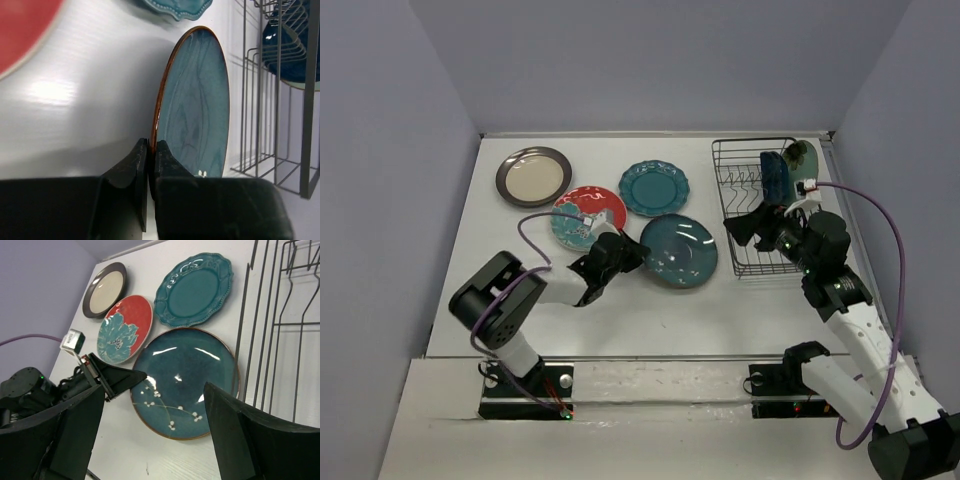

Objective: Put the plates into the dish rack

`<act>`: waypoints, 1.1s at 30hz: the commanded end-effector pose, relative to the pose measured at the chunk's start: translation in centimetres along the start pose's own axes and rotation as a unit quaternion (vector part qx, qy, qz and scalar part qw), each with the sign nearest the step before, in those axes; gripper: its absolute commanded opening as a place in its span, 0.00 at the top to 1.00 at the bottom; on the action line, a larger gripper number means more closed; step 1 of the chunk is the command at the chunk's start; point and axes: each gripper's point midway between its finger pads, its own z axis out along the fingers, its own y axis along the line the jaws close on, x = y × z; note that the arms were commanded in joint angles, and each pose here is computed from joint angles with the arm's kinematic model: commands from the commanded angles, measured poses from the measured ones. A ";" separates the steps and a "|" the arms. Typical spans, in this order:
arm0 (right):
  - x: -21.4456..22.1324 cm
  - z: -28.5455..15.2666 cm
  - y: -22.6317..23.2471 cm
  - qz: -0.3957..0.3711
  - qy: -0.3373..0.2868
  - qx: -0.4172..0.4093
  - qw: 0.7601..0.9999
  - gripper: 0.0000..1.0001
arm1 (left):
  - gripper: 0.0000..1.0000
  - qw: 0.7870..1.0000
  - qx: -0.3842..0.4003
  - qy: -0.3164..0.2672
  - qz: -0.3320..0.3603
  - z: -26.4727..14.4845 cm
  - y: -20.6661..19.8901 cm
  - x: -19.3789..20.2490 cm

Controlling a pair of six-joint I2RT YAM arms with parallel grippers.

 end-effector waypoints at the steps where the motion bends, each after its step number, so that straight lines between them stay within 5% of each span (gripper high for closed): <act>1: -0.8 -0.4 2.8 -0.015 0.004 -0.058 0.998 0.14 | 0.94 0.995 0.004 -0.086 0.040 -4.5 -1.2 -4.7; 8: 0.2 0.0 4.0 -0.024 0.053 -0.097 0.994 0.12 | 0.94 0.979 0.056 -0.190 0.046 -14.0 -6.0 -11.7; 12: 1.6 0.3 6.1 -0.025 0.094 -0.150 0.984 0.07 | 0.94 0.972 0.115 -0.202 0.037 -17.8 -9.5 -13.5; 17: 3.4 1.2 9.0 -0.044 0.132 -0.193 0.971 0.05 | 0.94 0.969 0.170 -0.174 0.037 -18.7 -12.8 -13.3; 33: 6.4 4.0 5.6 -0.032 0.162 -0.129 0.978 0.04 | 0.94 0.943 0.289 -0.164 0.031 -22.7 -17.6 -13.6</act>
